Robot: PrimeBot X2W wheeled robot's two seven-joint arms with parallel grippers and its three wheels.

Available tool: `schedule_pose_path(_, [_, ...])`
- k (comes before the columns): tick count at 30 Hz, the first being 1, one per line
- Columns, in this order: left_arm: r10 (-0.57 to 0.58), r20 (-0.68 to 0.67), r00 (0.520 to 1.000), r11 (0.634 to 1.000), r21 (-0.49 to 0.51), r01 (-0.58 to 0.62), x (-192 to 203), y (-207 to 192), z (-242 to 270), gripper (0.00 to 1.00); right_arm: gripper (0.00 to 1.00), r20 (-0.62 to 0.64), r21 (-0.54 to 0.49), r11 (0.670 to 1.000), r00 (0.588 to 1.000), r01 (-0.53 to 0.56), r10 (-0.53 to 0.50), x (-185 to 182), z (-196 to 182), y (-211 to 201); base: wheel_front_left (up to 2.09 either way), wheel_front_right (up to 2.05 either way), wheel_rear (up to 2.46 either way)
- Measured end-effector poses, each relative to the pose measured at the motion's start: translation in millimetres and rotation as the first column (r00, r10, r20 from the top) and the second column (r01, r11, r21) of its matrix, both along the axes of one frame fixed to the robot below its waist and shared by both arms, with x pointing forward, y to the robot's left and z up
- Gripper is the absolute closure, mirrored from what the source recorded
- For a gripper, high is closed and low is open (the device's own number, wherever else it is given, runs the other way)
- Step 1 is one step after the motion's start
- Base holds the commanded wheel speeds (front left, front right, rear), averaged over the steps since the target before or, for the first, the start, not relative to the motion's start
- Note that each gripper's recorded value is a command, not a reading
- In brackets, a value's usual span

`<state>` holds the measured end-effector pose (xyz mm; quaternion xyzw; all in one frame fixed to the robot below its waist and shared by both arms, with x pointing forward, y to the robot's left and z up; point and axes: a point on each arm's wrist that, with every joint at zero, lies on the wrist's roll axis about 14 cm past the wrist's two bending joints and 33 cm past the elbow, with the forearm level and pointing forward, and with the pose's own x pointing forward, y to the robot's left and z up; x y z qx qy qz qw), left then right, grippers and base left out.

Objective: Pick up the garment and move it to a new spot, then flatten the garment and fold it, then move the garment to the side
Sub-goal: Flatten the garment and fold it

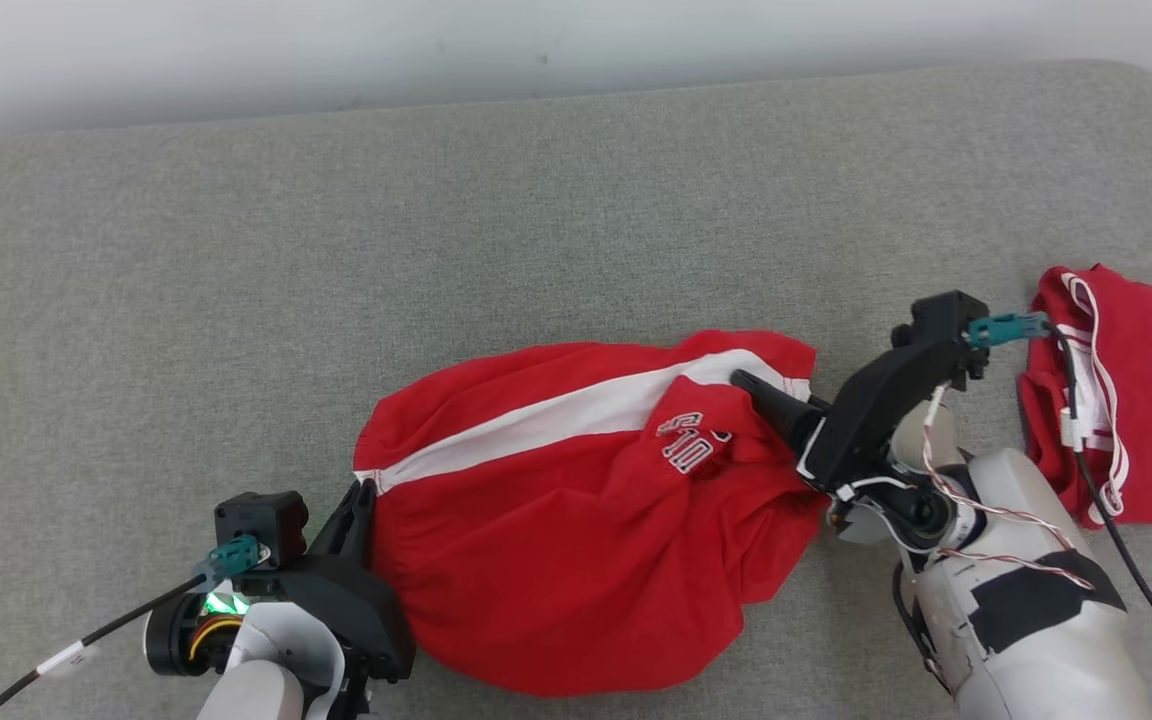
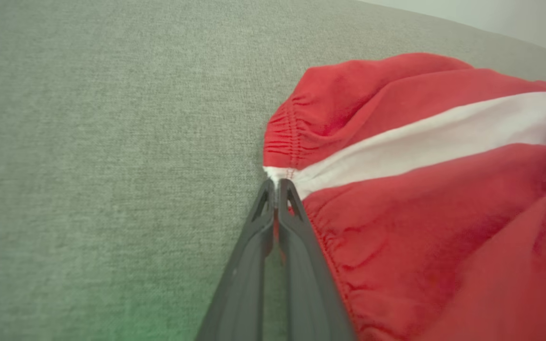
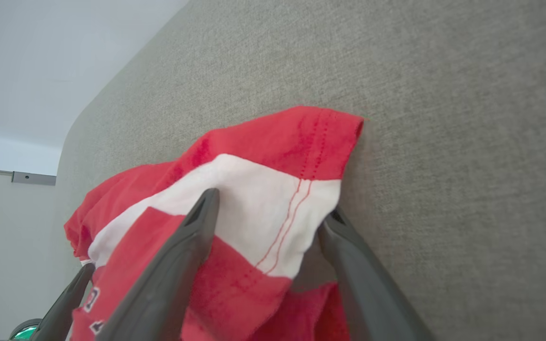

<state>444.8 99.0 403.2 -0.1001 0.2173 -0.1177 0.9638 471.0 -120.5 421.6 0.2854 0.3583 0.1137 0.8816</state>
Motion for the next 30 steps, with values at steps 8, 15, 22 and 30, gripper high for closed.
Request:
schedule_pose_path(8, [0.007,-0.003,1.0,1.0,0.005,-0.007,1,3,-1,1.0,0.0,0.066,-0.022,0.999,0.997,-0.028,0.029,11,9,13,0.0,0.0,0.0])
schedule_pose_path(15, [0.007,-0.009,1.0,1.0,0.01,-0.007,4,4,-3,1.0,0.0,0.122,-0.025,0.999,0.992,-0.041,0.044,17,19,20,0.0,0.0,0.0])
schedule_pose_path(22, [0.002,-0.005,1.0,1.0,0.016,-0.002,6,4,-3,1.0,0.0,0.176,-0.022,0.999,0.984,-0.036,0.039,21,32,20,0.0,0.0,0.0])
schedule_pose_path(30, [0.001,-0.001,1.0,1.0,0.016,-0.001,7,3,0,1.0,0.24,0.188,-0.044,0.999,0.982,-0.016,0.024,18,32,12,0.0,0.0,0.0])
